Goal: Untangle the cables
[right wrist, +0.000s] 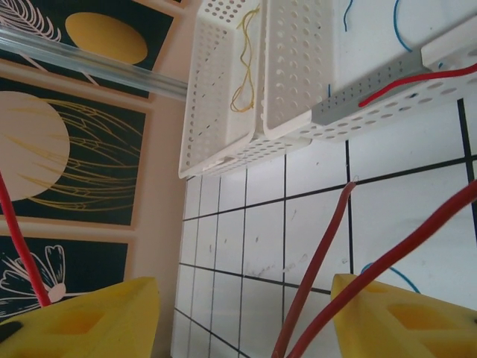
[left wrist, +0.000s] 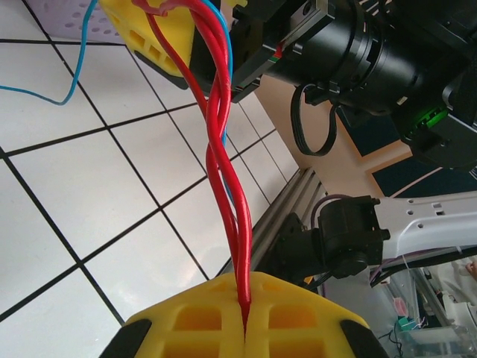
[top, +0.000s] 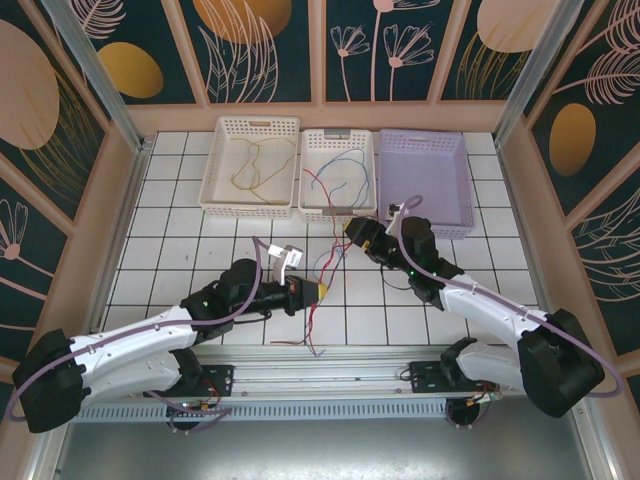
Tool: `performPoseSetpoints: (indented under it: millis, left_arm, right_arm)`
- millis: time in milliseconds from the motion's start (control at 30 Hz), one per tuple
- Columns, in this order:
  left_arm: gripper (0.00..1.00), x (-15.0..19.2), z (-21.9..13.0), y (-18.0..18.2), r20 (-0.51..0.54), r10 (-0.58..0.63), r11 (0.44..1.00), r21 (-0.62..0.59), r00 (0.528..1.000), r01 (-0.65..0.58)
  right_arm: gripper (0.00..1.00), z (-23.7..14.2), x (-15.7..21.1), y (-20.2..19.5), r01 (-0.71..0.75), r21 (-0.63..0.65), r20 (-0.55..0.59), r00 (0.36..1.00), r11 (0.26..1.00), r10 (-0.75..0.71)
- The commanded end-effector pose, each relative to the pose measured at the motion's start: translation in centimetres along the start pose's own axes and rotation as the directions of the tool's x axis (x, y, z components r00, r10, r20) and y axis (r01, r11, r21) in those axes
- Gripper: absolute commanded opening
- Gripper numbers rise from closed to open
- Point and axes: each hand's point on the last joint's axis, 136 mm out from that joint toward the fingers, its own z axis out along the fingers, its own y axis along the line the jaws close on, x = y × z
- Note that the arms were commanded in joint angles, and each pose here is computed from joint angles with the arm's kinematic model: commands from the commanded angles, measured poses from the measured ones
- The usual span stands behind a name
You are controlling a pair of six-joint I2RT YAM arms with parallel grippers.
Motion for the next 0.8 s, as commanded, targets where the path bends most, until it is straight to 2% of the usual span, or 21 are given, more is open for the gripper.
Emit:
performPoseSetpoints:
  millis: [0,367,633,767]
  left_arm:
    - [0.00,-1.9,-0.4,-2.5,0.062,0.043,0.997,0.066,0.997,-0.047]
    - [0.00,-1.8,-0.9,-3.0,0.073,0.047,0.995,0.080,0.996,-0.052]
    - [0.00,-1.7,-1.0,-3.0,0.072,0.047,0.995,0.084,0.996,-0.053]
    - [0.00,-1.7,-1.2,-2.9,0.077,0.050,0.996,0.075,0.996,-0.056]
  right_arm:
    - [0.59,-0.5,-0.8,-0.2,0.002,0.005,0.049,0.999,1.000,-0.002]
    - [0.42,-0.9,-2.1,-1.2,0.013,0.082,0.092,0.996,0.997,-0.021]
    - [0.20,-1.0,-2.5,-1.4,0.015,0.102,0.103,0.994,0.995,-0.025]
    - [0.00,-1.5,-2.9,-1.7,0.022,0.137,0.124,0.992,0.990,-0.039]
